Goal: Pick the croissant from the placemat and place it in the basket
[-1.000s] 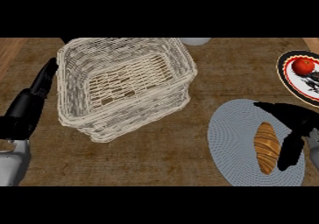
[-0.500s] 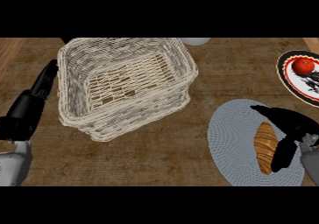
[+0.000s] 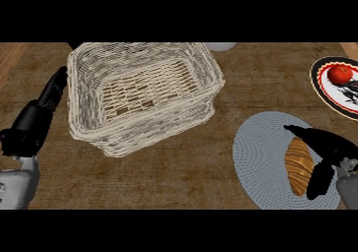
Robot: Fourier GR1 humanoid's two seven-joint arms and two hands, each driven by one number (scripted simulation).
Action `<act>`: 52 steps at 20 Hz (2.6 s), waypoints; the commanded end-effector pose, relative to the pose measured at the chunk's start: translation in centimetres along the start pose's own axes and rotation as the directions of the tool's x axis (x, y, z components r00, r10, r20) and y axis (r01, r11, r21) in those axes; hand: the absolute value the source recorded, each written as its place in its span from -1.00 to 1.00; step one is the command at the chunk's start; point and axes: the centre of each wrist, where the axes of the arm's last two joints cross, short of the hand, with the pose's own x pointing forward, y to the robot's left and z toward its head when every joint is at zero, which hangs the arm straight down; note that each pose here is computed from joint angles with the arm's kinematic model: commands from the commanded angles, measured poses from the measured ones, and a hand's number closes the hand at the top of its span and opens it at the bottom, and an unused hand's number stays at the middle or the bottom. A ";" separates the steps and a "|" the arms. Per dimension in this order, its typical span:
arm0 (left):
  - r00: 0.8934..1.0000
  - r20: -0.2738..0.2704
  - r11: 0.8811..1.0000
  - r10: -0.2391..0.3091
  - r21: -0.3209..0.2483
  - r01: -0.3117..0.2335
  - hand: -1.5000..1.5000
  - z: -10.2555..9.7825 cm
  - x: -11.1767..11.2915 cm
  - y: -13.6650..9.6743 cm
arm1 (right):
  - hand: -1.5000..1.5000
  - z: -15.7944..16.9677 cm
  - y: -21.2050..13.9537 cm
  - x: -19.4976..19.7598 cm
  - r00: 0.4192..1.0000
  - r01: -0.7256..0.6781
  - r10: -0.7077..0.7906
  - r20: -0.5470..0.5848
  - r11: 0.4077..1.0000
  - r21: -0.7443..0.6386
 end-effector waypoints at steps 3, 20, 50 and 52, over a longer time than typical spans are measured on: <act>1.000 0.017 1.000 0.002 -0.010 -0.001 0.00 0.5 0.3 0.8 | -1.00 -1.8 1.1 -0.2 1.000 0.004 -0.004 -0.026 1.000 0.010; 1.000 -0.004 1.000 0.014 -0.011 -0.014 0.00 1.1 0.3 -0.6 | 1.00 -3.3 3.7 -2.3 0.998 -0.015 0.016 0.053 1.000 -0.021; 1.000 -0.018 1.000 -0.015 -0.013 0.014 0.00 0.8 -0.4 -0.2 | 1.00 17.2 0.6 20.3 0.793 0.220 -0.587 0.163 0.025 -0.975; 1.000 -0.013 1.000 -0.005 -0.020 0.005 0.00 0.2 0.2 -0.7 | 1.00 18.3 0.5 22.0 0.820 0.227 -0.546 0.170 0.038 -0.973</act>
